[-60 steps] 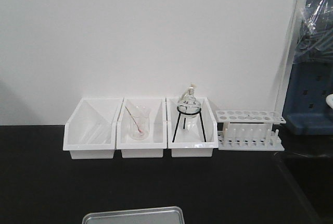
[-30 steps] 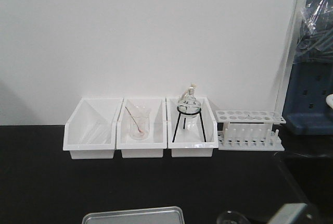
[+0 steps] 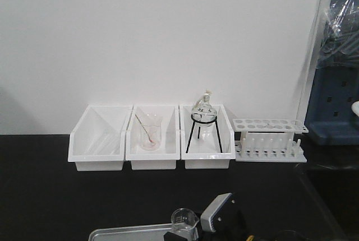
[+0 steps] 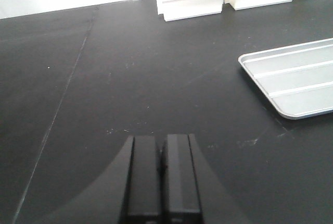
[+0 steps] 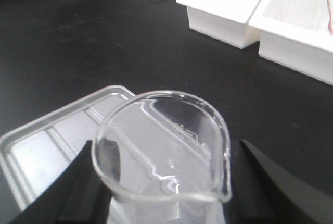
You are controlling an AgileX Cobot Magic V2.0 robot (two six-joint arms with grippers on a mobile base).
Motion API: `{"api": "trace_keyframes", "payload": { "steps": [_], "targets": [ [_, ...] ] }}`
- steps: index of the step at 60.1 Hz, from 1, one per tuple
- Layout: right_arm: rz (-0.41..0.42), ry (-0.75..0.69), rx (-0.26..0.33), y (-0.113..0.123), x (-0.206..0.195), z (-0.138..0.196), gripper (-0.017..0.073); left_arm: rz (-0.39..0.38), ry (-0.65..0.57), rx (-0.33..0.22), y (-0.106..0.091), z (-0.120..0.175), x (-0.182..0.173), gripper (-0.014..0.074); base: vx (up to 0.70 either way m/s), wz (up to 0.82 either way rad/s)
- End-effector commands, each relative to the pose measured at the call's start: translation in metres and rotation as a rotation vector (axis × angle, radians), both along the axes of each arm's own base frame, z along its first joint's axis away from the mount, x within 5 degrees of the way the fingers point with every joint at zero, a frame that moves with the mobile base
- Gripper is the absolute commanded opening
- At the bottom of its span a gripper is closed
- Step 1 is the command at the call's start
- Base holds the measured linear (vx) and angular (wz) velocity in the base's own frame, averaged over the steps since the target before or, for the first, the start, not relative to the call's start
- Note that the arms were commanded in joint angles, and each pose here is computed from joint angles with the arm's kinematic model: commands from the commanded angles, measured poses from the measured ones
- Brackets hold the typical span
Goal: Move beaker to silver tray on left bench
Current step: 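Lower the beaker onto the silver tray with the right gripper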
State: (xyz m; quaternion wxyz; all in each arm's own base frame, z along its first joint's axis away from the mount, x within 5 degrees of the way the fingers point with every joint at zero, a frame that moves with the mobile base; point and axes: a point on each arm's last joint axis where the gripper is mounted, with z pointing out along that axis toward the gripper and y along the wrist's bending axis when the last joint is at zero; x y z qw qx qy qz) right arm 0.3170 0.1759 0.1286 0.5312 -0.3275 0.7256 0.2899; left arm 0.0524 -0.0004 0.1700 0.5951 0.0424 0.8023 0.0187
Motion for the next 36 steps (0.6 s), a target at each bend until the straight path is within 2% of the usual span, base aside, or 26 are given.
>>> {"api": "trace_keyframes", "payload": {
  "steps": [1, 13, 27, 36],
  "targets": [
    [0.011, -0.112, 0.086, 0.013, 0.015, 0.024, -0.001, -0.011, -0.061, -0.007, -0.001, 0.0, 0.002, 0.0001, 0.0, 0.0],
    [-0.031, -0.04, 0.011, 0.023, 0.026, 0.005, -0.0006, -0.011, -0.061, -0.007, -0.001, 0.0, 0.002, 0.0001, 0.0, 0.0],
    [-0.076, 0.013, 0.004, 0.021, 0.029, -0.012, 0.0017, -0.011, -0.061, -0.007, -0.001, 0.0, 0.002, 0.0001, 0.0, 0.0],
    [-0.071, 0.02, 0.002, 0.021, 0.029, -0.016, 0.0092, -0.011, -0.061, -0.007, -0.001, 0.0, 0.002, 0.0001, 0.0, 0.0]
  ]
}}
